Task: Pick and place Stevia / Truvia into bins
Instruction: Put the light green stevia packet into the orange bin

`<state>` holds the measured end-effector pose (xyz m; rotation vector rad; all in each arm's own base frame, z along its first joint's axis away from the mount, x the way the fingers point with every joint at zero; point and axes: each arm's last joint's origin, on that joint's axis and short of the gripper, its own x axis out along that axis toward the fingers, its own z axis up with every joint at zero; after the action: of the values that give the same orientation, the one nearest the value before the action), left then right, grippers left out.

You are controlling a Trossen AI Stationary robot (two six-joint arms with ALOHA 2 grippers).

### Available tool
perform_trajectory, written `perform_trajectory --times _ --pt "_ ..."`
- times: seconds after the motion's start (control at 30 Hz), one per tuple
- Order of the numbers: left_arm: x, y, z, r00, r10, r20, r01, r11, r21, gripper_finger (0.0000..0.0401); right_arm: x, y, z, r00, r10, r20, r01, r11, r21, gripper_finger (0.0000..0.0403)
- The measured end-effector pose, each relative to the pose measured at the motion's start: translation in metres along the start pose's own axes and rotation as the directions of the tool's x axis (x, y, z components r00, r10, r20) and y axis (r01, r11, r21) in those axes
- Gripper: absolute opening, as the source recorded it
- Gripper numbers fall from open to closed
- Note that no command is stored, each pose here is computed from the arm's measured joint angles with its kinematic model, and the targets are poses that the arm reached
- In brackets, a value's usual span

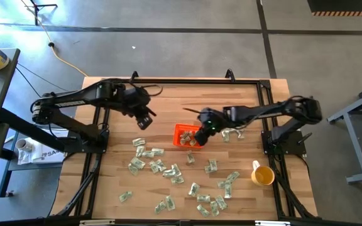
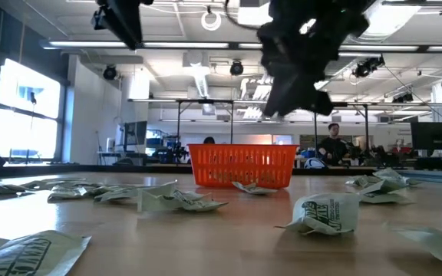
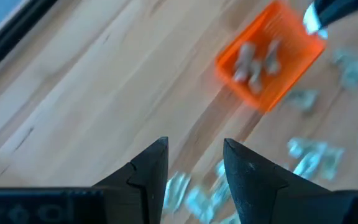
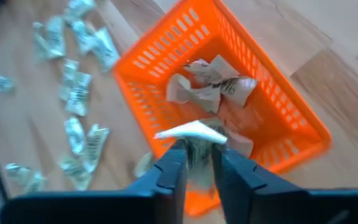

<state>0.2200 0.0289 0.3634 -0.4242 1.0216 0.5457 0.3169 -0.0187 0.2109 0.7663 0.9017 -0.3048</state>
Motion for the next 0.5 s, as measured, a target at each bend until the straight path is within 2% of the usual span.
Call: perform_trajectory --times 0.2,0.33,0.5 --pt "0.018 -0.008 -0.027 0.995 0.078 -0.069 -0.075 0.996 0.045 0.0189 0.023 0.011 0.015 0.999 -0.039 -0.008 0.038 0.995 -0.095 0.0150" --pt "0.042 -0.011 -0.052 0.984 0.115 -0.138 -0.109 0.993 0.055 0.0194 0.017 0.023 0.015 0.982 -0.178 0.057 0.186 0.966 -0.181 0.0196" --pt "0.092 -0.004 -0.082 0.968 0.154 -0.199 -0.140 0.987 0.082 0.0195 -0.004 0.031 0.008 0.940 -0.323 0.108 0.340 0.907 -0.247 0.0234"
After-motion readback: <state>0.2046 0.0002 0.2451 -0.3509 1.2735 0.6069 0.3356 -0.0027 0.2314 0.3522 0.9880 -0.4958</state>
